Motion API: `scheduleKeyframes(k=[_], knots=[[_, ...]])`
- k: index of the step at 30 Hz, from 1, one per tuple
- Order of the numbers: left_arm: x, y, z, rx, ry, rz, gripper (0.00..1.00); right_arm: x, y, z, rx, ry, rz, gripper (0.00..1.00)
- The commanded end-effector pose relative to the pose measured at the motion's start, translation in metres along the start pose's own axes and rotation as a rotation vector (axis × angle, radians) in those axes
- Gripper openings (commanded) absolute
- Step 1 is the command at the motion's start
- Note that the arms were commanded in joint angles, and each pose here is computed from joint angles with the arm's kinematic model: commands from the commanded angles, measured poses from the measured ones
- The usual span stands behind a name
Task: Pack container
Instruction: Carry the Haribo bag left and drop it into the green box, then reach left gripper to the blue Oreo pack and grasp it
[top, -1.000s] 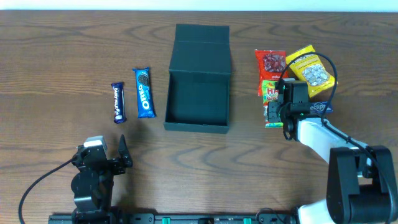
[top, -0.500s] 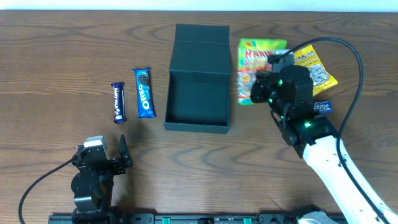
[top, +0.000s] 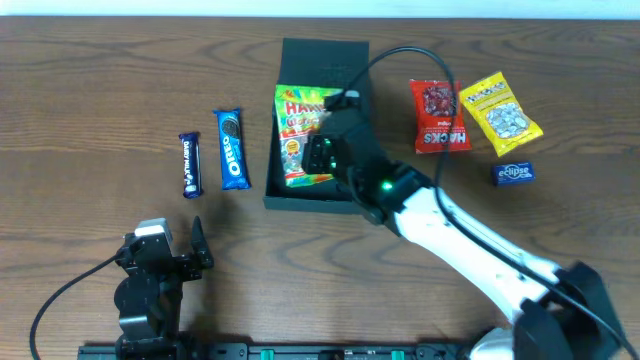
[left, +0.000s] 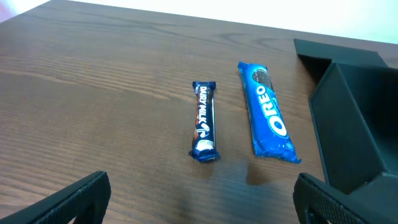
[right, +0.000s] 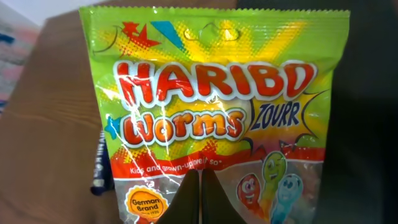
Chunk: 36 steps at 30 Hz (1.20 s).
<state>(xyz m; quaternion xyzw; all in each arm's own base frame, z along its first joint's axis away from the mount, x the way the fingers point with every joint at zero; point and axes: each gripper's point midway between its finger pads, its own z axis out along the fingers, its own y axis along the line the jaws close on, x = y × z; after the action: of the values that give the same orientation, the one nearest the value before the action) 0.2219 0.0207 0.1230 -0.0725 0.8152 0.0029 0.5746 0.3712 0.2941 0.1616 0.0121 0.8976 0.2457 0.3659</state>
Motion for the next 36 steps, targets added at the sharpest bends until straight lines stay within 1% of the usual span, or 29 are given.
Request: scheduleKeyframes(k=[1,2,3,4,5,6,13,16,19,21,23,26,32,36], knots=[[0.009,0.002,0.003,-0.007,0.021,0.019,0.95,-0.007,0.006,0.011,0.029,-0.035,0.060,0.01],[0.009,0.002,0.003,-0.007,0.021,0.019,0.95,-0.004,0.004,0.015,0.039,-0.029,0.058,0.02],[0.009,0.002,0.003,-0.007,0.021,0.019,0.95,-0.003,0.005,0.017,0.040,-0.024,0.056,0.30],[0.009,0.002,0.003,-0.007,0.021,0.019,0.95,-0.002,0.005,0.018,0.039,-0.023,0.055,0.54],[0.009,0.002,0.003,-0.007,0.021,0.019,0.95,-0.004,0.007,0.017,0.035,-0.027,0.036,0.99],[0.009,0.002,0.003,-0.007,0.021,0.019,0.95,-0.010,0.011,0.014,0.026,-0.039,-0.010,0.99],[0.009,0.002,0.003,-0.007,0.021,0.019,0.95,-0.047,0.033,-0.027,-0.033,-0.142,-0.256,0.99],[0.009,0.002,0.003,-0.007,0.021,0.019,0.95,-0.053,0.037,-0.040,-0.035,-0.164,-0.380,0.99],[0.009,0.002,0.003,-0.007,0.021,0.019,0.95,-0.052,0.039,-0.045,-0.048,-0.157,-0.443,0.99],[0.009,0.002,0.003,-0.007,0.021,0.019,0.95,-0.038,0.032,-0.041,-0.032,-0.095,-0.531,0.73],[0.009,0.002,0.003,-0.007,0.021,0.019,0.95,-0.027,0.014,-0.035,0.021,-0.031,-0.540,0.50],[0.009,0.002,0.003,-0.007,0.021,0.019,0.95,-0.019,-0.028,-0.034,0.146,0.052,-0.395,0.01],[0.009,0.000,0.003,0.001,0.021,0.018,0.95,-0.027,-0.112,-0.045,0.332,0.138,-0.155,0.01],[0.010,-0.009,0.002,0.054,0.025,0.010,0.95,-0.029,-0.142,-0.051,0.345,0.184,-0.078,0.01]])
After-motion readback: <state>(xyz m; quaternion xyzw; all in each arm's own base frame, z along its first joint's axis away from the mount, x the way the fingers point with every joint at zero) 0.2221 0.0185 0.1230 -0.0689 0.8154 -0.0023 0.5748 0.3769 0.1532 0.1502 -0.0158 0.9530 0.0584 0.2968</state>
